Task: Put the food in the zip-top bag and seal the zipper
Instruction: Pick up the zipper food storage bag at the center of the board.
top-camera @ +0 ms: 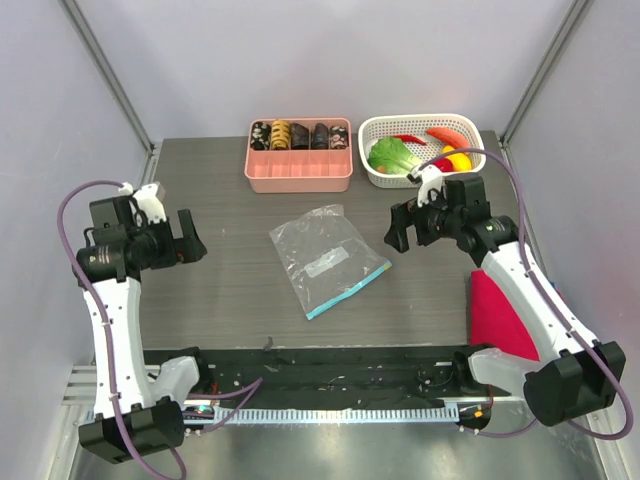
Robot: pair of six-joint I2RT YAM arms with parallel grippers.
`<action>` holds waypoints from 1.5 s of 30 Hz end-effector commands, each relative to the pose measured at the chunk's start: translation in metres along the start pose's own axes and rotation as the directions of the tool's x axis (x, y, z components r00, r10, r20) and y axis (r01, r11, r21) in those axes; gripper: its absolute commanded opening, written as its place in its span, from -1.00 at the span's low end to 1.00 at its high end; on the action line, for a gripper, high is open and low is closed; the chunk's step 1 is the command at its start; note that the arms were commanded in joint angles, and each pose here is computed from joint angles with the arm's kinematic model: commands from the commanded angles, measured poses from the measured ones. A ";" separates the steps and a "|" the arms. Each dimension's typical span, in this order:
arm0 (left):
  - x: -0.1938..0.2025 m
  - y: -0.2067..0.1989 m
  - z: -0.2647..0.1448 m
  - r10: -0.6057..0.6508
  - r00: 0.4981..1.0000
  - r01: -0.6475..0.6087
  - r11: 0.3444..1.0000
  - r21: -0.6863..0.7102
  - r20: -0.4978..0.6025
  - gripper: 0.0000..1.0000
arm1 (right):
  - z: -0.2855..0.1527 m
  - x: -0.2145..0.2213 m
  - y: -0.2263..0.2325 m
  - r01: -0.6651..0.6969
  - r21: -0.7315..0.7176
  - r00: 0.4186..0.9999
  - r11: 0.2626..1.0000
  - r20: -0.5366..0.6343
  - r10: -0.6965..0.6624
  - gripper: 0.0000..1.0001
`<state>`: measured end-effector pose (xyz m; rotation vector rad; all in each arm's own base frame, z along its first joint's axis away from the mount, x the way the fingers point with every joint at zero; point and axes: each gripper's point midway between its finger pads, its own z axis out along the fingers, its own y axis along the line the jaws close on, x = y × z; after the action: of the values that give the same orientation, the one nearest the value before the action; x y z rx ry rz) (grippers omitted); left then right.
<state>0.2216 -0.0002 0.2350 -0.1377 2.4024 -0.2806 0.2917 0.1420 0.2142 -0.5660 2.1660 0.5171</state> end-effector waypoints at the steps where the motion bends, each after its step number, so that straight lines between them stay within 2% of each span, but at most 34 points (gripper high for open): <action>1: -0.038 -0.007 -0.013 0.030 0.985 -0.033 0.999 0.013 0.171 1.00 | 0.007 0.010 0.001 -0.015 -0.025 0.999 1.000 -0.040 0.014 0.99; 5: -0.053 0.006 -0.022 0.066 0.971 -0.050 0.996 -0.077 0.229 0.99 | 0.021 0.027 -0.003 -0.096 -0.002 0.992 0.995 -0.086 0.095 0.98; 7: -0.052 0.002 -0.022 0.126 0.966 -0.116 0.992 -0.058 0.225 1.00 | 0.029 0.039 -0.003 -0.132 -0.010 0.986 0.991 -0.107 0.130 0.97; 13: -0.050 -0.030 -0.030 0.183 0.936 -0.219 0.971 0.091 0.302 0.99 | 0.053 0.061 0.002 -0.249 -0.045 0.953 0.967 -0.188 0.237 0.96; 17: -0.047 -0.051 -0.038 0.215 0.909 -0.292 0.939 0.180 0.356 1.00 | 0.062 0.070 0.011 -0.362 -0.160 0.914 0.918 -0.252 0.316 0.95; 23: -0.047 -0.069 -0.046 0.236 0.883 -0.357 0.898 0.256 0.405 1.00 | 0.075 0.089 -0.009 -0.478 -0.180 0.858 0.860 -0.304 0.414 0.94; 28: -0.043 -0.082 -0.041 0.223 0.886 -0.375 0.860 0.345 0.407 1.00 | 0.094 0.099 -0.023 -0.457 -0.215 0.867 0.863 -0.326 0.378 0.88; 37: -0.045 -0.079 -0.021 0.188 0.914 -0.332 0.856 0.395 0.361 1.00 | 0.124 0.122 -0.023 -0.562 -0.235 0.803 0.793 -0.386 0.454 0.76; 43: -0.047 -0.081 -0.008 0.179 0.924 -0.318 0.849 0.422 0.337 0.99 | 0.131 0.119 -0.012 -0.640 -0.291 0.757 0.711 -0.394 0.521 0.52; 45: -0.047 -0.084 -0.004 0.188 0.927 -0.321 0.844 0.429 0.324 1.00 | 0.132 0.119 -0.009 -0.657 -0.298 0.745 0.693 -0.395 0.537 0.31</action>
<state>0.2476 -0.0642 0.2796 0.2991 2.0297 -0.6492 0.3069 0.1722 0.0423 -0.1532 2.5540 1.3126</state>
